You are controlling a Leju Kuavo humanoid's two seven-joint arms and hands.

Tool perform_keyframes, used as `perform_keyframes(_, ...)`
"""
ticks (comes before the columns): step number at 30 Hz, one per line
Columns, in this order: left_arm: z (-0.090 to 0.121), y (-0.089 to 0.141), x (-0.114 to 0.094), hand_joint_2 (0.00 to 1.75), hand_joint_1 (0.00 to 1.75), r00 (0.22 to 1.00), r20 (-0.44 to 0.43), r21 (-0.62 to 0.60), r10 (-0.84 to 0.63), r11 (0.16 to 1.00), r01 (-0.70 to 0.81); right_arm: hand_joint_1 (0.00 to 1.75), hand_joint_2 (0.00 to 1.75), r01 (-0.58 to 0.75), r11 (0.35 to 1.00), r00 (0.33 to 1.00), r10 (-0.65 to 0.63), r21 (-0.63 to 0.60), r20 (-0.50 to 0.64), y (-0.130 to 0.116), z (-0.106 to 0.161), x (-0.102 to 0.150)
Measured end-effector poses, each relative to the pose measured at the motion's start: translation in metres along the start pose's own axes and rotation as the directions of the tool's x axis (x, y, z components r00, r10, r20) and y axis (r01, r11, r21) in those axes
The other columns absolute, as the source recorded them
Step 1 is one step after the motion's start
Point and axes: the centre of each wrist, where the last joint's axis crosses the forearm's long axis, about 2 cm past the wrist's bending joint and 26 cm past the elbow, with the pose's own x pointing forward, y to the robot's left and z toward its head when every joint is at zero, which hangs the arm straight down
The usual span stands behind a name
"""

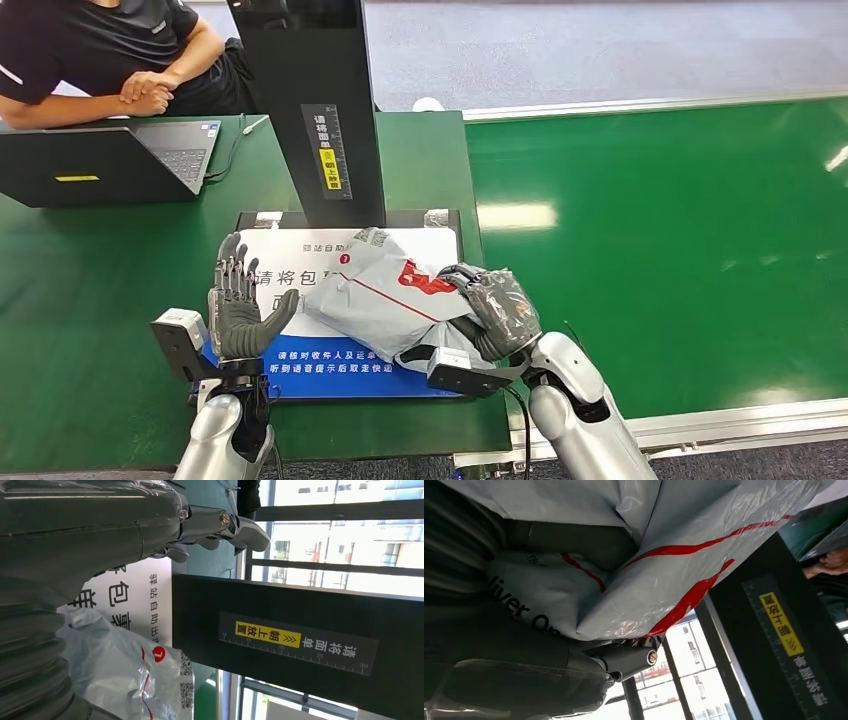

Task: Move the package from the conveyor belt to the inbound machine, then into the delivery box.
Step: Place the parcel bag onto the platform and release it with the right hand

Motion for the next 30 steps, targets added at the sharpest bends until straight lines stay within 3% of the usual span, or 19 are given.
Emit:
perform_keyframes(9,-0.001,0.000,0.000,1.75,0.00,1.000,0.012,0.014,0.006,1.000,-0.007,1.75,1.75,-0.036,0.993,0.999,0.032,0.115,0.039,0.009,-0.016,-0.005)
perform_keyframes(16,-0.004,-0.003,0.000,1.75,0.00,1.000,0.022,0.018,0.018,1.000,-0.018,1.75,1.75,-0.282,0.940,0.957,0.289,0.192,-0.006,0.015,-0.046,-0.038)
perform_keyframes(30,-0.004,-0.003,-0.001,1.75,0.00,1.000,0.018,0.016,0.019,1.000,-0.019,1.75,1.75,-0.331,0.904,0.935,0.352,0.269,-0.033,0.019,-0.056,-0.054)
